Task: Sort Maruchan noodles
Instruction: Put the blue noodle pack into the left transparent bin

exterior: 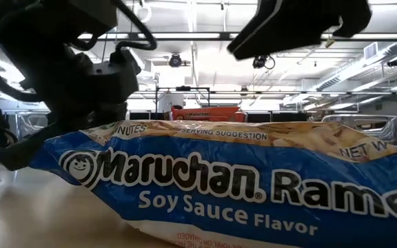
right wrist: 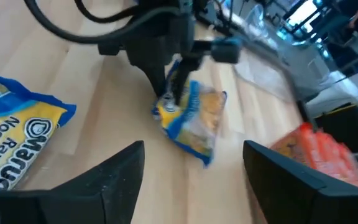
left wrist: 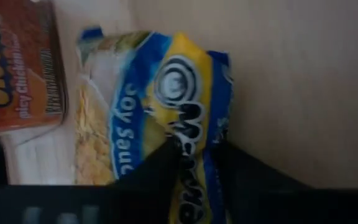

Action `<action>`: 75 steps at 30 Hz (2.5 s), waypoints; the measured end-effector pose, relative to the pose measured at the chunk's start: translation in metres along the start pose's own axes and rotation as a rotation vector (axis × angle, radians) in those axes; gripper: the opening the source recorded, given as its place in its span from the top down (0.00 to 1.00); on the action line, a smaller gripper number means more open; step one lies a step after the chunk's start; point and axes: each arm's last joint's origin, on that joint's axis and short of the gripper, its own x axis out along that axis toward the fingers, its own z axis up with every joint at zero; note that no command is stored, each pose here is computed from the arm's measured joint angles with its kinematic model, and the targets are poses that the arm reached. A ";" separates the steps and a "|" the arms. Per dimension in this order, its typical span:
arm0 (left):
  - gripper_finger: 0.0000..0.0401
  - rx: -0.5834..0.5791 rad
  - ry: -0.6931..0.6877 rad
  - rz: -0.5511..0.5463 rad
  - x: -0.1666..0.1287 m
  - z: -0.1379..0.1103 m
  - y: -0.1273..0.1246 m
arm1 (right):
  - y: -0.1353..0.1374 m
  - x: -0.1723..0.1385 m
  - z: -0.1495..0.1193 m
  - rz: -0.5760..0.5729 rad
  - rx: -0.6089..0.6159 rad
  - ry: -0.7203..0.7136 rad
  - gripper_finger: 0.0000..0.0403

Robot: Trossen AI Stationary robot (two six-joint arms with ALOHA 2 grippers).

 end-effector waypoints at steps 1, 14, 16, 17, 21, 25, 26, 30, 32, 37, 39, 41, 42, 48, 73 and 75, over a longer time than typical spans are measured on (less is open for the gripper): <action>0.82 0.012 0.010 -0.001 -0.001 0.000 0.000 | -0.002 -0.005 0.001 -0.006 -0.008 0.001 0.32; 0.96 -0.024 0.289 -0.080 -0.060 0.018 0.083 | -0.036 -0.051 0.006 0.119 0.137 0.024 0.39; 0.96 -0.149 0.323 -0.057 -0.072 0.006 0.112 | -0.037 -0.051 0.006 0.121 0.134 0.029 0.39; 0.96 -0.232 0.322 -0.036 -0.077 0.000 0.126 | -0.036 -0.050 0.006 0.121 0.135 0.027 0.40; 0.96 -0.595 0.271 0.073 -0.096 -0.034 0.182 | -0.033 -0.046 0.004 0.119 0.118 0.041 0.40; 0.96 -0.926 0.222 0.165 -0.109 -0.068 0.231 | -0.032 -0.042 0.003 0.125 0.116 0.052 0.40; 0.96 -0.986 0.212 0.192 -0.111 -0.076 0.241 | -0.033 -0.042 0.003 0.124 0.117 0.050 0.40; 0.96 -1.217 0.150 0.313 -0.112 -0.103 0.279 | -0.037 -0.039 0.004 0.119 0.134 0.041 0.40; 0.96 -1.324 0.142 0.369 -0.109 -0.117 0.297 | -0.038 -0.038 0.004 0.130 0.139 0.042 0.40; 0.96 -1.674 0.048 0.536 -0.102 -0.148 0.333 | -0.035 -0.039 0.005 0.180 0.170 0.043 0.40; 0.96 -1.834 -0.007 0.629 -0.101 -0.159 0.343 | -0.032 -0.041 0.005 0.205 0.184 0.044 0.40; 0.95 -1.995 -0.070 0.716 -0.095 -0.166 0.346 | -0.028 -0.044 0.005 0.243 0.204 0.048 0.40; 0.95 -2.077 -0.089 0.748 -0.090 -0.170 0.344 | -0.026 -0.046 0.004 0.261 0.211 0.055 0.40; 0.95 -2.542 -0.254 0.796 -0.045 -0.178 0.307 | -0.013 -0.058 0.001 0.327 0.244 0.090 0.40; 0.95 -2.709 -0.463 1.396 0.004 -0.230 0.267 | 0.007 -0.057 -0.029 0.316 0.393 0.101 0.40; 0.95 -2.719 -0.436 1.380 0.014 -0.231 0.267 | 0.005 -0.056 -0.029 0.310 0.392 0.102 0.40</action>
